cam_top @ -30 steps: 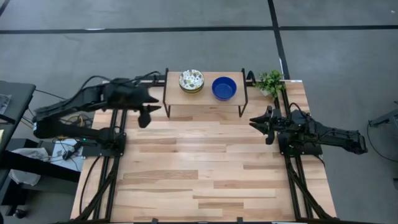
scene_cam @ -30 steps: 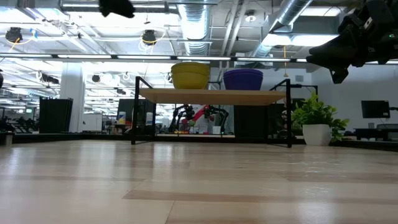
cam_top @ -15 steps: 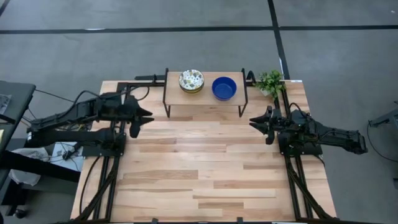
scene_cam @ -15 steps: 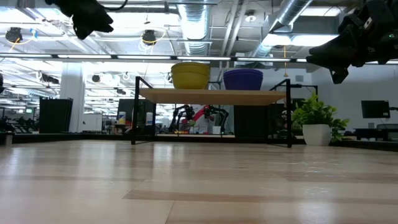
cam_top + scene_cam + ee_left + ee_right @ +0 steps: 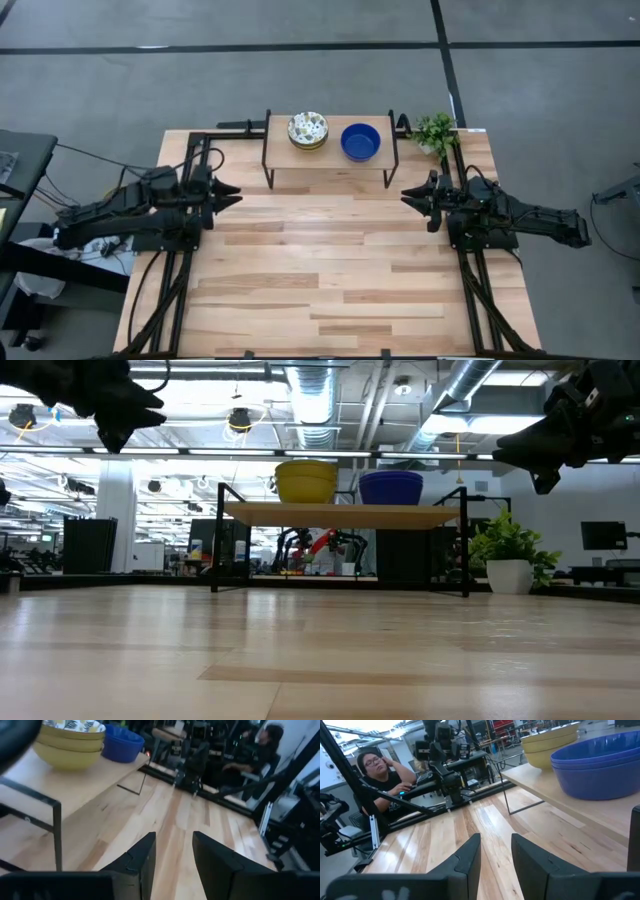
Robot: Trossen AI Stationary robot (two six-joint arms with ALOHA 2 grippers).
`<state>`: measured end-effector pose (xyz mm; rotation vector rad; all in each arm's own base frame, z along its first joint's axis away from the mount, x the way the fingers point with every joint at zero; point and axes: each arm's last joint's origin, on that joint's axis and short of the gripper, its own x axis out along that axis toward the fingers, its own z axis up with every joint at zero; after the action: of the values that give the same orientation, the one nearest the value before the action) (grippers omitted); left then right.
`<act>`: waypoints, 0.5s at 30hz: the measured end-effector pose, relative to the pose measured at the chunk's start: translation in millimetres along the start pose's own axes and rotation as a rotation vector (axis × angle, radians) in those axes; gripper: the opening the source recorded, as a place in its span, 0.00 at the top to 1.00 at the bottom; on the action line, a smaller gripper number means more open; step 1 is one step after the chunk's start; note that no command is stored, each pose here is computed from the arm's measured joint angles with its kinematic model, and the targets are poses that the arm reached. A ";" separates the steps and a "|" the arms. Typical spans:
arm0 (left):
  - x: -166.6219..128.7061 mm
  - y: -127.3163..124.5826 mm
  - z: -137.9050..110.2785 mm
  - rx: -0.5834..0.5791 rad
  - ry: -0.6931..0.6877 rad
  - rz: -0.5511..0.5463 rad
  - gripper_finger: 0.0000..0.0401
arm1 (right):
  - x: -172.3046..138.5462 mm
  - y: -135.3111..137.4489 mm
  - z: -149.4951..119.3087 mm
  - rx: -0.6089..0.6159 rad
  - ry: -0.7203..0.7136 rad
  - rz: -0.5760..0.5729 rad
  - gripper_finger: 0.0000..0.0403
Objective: Pick & Place Mini bowls
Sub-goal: Return to Home Position
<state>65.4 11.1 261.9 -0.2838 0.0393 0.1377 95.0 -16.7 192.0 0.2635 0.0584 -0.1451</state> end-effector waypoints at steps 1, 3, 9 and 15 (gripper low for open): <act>-0.7 1.3 -4.7 -0.015 -0.011 -0.002 0.68 | 0.0 0.0 0.0 0.000 0.000 0.000 0.76; -1.6 4.2 -15.0 -0.044 -0.022 -0.003 0.68 | 0.0 0.0 0.0 0.000 0.000 0.000 0.76; 9.6 10.5 -34.8 -0.072 -0.011 -0.002 0.68 | 0.0 0.0 0.1 0.000 -0.002 0.000 0.76; 19.7 17.5 -56.8 -0.059 0.017 0.007 0.68 | -0.1 0.8 3.0 -0.042 -0.033 0.008 0.76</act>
<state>81.3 14.3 201.5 -0.3442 0.0531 0.1440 95.2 -16.8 195.2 0.2189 0.0281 -0.1402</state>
